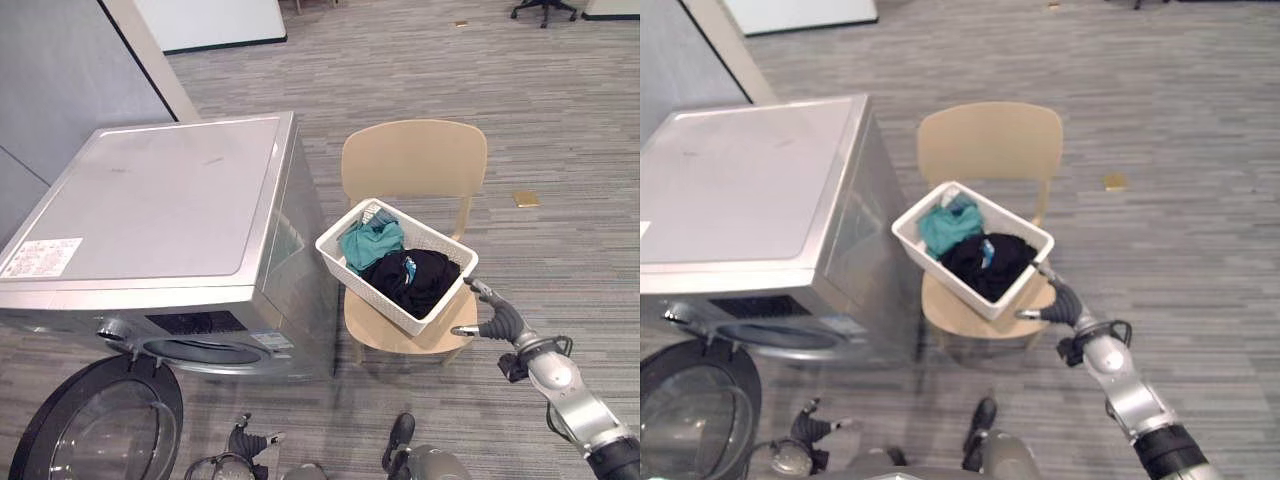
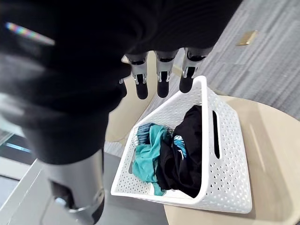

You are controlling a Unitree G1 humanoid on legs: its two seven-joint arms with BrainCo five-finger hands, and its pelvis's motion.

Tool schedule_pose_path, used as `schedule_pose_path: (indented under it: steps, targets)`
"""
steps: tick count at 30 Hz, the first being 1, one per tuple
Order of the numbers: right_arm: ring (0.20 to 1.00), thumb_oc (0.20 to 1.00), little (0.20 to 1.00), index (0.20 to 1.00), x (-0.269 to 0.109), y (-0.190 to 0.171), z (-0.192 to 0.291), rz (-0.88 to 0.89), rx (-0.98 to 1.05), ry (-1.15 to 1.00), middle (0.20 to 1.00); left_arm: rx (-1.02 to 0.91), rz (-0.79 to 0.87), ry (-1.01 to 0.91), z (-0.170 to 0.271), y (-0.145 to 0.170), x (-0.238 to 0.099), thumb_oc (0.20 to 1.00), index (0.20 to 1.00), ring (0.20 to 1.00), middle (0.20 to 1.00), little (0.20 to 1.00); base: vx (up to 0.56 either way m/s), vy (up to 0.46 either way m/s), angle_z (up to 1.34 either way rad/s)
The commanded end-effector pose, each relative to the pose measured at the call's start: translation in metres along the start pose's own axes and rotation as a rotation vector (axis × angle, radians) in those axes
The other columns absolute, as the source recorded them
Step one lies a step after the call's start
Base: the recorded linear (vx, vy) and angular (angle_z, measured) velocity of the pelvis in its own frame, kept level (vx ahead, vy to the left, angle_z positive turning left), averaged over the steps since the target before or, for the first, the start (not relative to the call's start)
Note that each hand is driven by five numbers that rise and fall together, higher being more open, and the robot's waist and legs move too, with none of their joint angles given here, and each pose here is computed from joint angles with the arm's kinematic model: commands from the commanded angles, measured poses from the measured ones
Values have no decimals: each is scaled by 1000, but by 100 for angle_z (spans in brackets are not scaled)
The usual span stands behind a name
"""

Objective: Grab the laundry basket,head to the washer,open it,put in the laundry and shut it.

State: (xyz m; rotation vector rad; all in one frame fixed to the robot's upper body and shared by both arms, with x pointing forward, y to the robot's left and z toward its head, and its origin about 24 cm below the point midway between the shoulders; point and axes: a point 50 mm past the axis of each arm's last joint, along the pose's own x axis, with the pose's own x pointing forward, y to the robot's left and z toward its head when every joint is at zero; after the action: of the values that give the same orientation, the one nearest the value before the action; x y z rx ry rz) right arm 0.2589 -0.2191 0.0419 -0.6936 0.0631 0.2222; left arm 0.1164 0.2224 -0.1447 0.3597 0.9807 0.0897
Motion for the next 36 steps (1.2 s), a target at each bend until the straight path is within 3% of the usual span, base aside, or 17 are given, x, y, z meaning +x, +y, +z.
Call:
schedule_pose_path:
  steps: [1, 10, 20, 30, 35, 36]
  targets:
    - [1000, 1000, 1000, 1000, 17, -11, 30, -56, -119, -156, 1000, 0, 29, -35, 3, 11, 0, 1000, 1000, 1000, 1000, 1000, 164, 6, -28]
    - [1000, 1000, 1000, 1000, 32, -16, 44, -90, -347, -211, 1000, 40, 47, 25, -15, 19, -3, 1000, 1000, 1000, 1000, 1000, 156, 66, -21]
    - [1000, 1000, 1000, 1000, 72, -28, 62, -171, -585, -213, 1000, 60, 94, -44, 3, 29, 1, 1000, 1000, 1000, 1000, 1000, 84, 97, -5]
    - [1000, 1000, 1000, 1000, 108, -88, 67, -339, -771, -32, 1000, 47, 124, -120, 24, 35, 6, 1000, 1000, 1000, 1000, 1000, 26, 14, 32]
    - [1000, 1000, 1000, 1000, 112, -112, 70, -426, -790, 34, 1000, 40, 140, -159, 37, 39, 9, 1000, 1000, 1000, 1000, 1000, -11, -13, 40]
    - [1000, 1000, 1000, 1000, 113, -119, 64, -470, -706, 101, 1000, 34, 139, -196, 48, 39, 10, 1000, 1000, 1000, 1000, 1000, -8, -20, 35]
